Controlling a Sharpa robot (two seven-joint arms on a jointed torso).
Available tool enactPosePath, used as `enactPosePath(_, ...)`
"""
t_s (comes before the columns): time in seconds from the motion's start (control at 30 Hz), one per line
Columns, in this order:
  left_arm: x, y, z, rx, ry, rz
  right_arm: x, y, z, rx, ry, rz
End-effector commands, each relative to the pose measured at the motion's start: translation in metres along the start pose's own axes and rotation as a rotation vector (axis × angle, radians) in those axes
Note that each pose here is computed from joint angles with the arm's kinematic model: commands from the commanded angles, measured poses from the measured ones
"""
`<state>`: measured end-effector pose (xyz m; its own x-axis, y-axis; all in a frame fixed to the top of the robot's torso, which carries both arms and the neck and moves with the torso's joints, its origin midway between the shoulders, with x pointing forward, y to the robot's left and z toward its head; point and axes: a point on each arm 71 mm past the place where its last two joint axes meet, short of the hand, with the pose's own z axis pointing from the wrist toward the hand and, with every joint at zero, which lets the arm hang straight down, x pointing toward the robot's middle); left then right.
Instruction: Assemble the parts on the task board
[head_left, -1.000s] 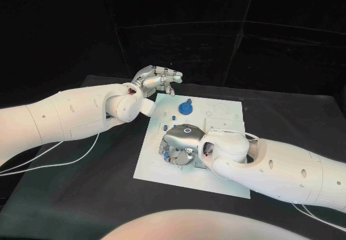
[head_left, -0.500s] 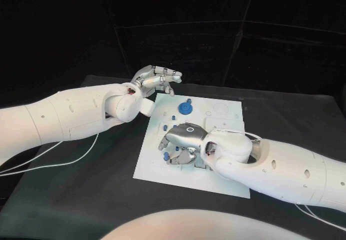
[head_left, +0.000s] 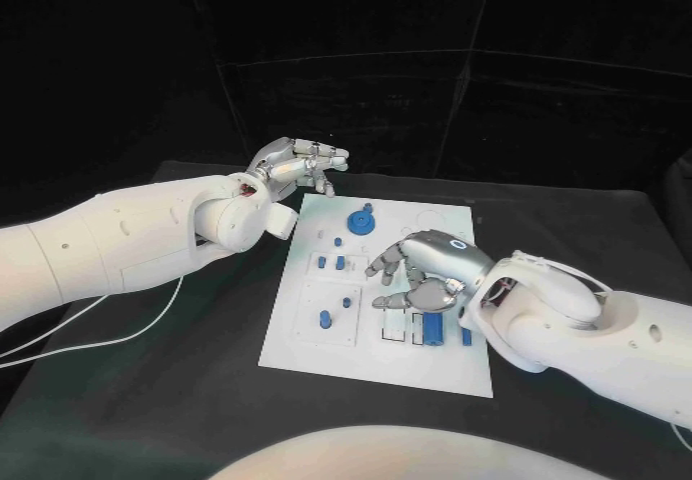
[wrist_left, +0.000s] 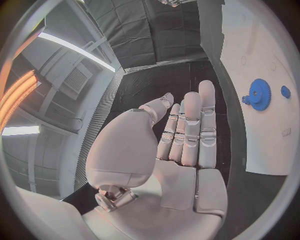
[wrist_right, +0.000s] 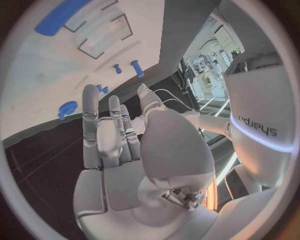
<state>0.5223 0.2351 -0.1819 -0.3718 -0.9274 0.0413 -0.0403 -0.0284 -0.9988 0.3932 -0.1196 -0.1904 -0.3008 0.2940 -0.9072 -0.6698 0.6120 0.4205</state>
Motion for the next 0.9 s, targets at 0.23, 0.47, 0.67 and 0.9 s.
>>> enactPosePath(0.23, -0.0001, -0.0016, -0.0021, 0.006, 0.007, -0.005, -0.015, -0.062, -0.051, 0.505, 0.013, 0.297)
enactPosePath(0.47, -0.0003, -0.0014, -0.0035, 0.004, 0.009, -0.006, -0.008, -0.073, -0.069, 0.643, 0.071, 0.230)
enactPosePath(0.67, -0.0008, -0.0012, -0.0039, 0.002, 0.010, -0.007, 0.003, -0.070, -0.067, 0.657, 0.110, 0.179)
enactPosePath(0.9, -0.0010, -0.0010, -0.0044, 0.000, 0.011, -0.007, 0.023, -0.060, -0.058, 0.630, 0.147, 0.164)
